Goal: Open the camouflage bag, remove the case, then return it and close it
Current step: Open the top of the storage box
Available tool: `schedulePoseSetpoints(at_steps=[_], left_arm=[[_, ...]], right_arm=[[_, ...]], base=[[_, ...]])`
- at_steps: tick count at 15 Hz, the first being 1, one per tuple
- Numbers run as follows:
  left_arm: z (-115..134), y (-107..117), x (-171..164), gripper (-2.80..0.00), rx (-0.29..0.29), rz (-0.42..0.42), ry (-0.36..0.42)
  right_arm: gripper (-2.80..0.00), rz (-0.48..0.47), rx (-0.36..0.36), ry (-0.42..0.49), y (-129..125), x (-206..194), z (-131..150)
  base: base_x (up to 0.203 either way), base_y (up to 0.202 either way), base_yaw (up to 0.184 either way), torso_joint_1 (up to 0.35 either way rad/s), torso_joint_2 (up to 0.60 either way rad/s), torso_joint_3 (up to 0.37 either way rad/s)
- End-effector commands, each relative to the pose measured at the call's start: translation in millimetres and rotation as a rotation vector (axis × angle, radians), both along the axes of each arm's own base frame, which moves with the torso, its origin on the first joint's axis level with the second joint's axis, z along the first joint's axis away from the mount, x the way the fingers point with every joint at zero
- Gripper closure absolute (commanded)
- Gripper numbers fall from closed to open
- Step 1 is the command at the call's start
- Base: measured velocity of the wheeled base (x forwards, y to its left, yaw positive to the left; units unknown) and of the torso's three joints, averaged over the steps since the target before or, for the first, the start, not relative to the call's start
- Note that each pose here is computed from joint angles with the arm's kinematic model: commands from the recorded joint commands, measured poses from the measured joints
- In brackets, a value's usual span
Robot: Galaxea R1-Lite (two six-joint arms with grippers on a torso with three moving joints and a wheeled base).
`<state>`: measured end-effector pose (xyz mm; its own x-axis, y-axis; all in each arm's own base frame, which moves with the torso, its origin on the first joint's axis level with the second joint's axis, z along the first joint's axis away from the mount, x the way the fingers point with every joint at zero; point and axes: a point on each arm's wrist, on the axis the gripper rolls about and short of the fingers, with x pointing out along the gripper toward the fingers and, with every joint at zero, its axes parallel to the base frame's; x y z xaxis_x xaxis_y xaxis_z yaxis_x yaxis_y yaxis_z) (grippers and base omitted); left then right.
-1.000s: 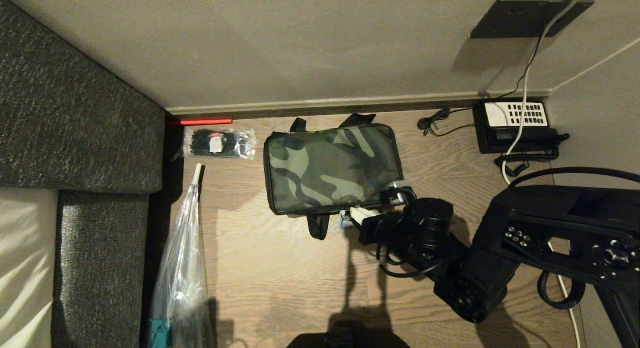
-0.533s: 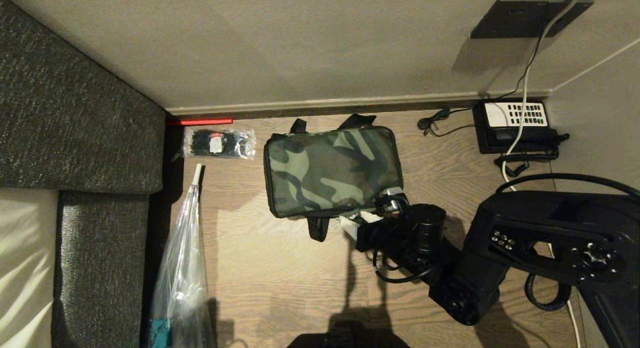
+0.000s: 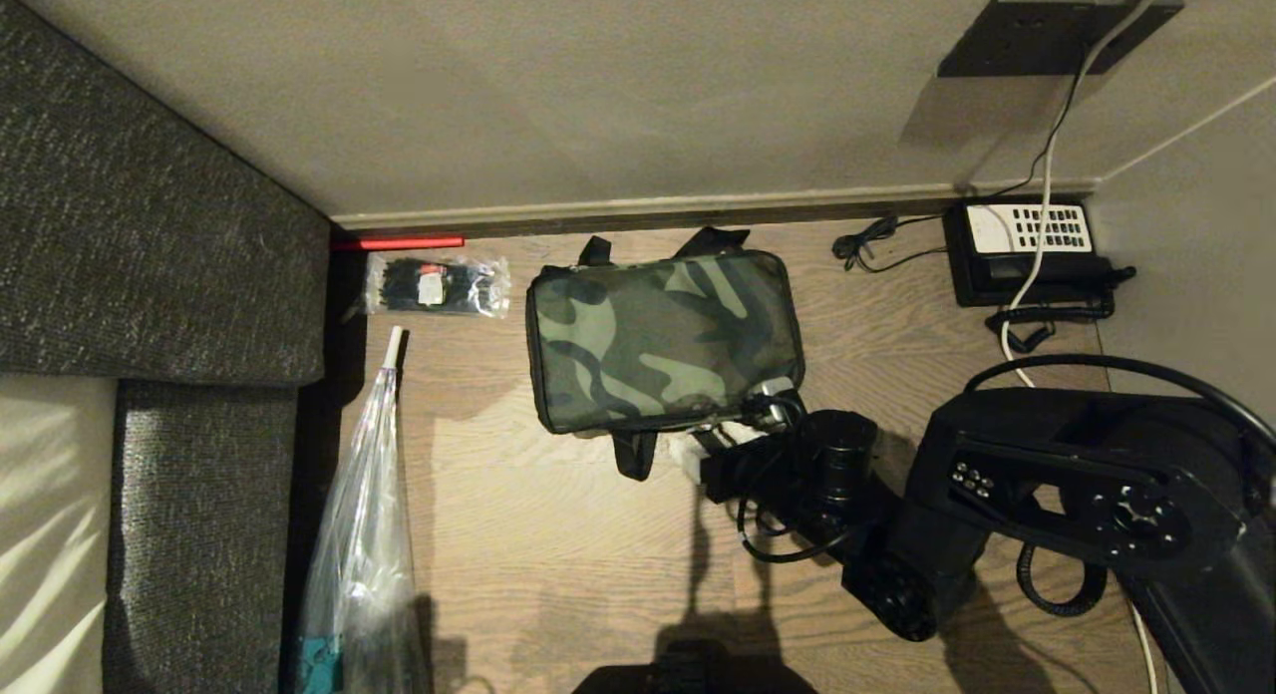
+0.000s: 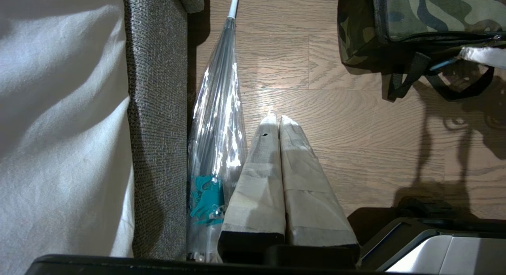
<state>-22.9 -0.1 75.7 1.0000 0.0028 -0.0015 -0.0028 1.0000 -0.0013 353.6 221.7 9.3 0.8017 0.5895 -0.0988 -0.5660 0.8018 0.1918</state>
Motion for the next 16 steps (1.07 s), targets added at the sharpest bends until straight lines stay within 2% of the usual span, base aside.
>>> schedulePoseSetpoints(at_steps=[1,6,7,16], left_arm=[[-0.2,0.0,-0.2,0.00,0.000,0.000,-0.003],[-0.2,0.0,-0.3,0.00,0.000,0.000,-0.003],[-0.2,0.0,-0.3,0.00,0.000,0.000,-0.003],[-0.2,0.0,-0.2,0.00,0.000,0.000,-0.003]], right_arm=[[-2.80,-0.014,0.015,-0.021,-1.4,8.9,-0.7],[-2.80,-0.032,0.053,-0.024,-2.2,18.3,0.0],[0.00,-0.034,0.058,-0.020,-2.2,18.3,0.0],[0.00,-0.030,0.047,-0.020,-3.1,15.6,1.1]], base=[[0.000,0.000,0.000,0.000,0.00,0.000],[0.000,0.000,0.000,0.000,0.00,0.000],[0.000,0.000,0.000,0.000,0.00,0.000],[0.000,0.000,0.000,0.000,0.00,0.000]])
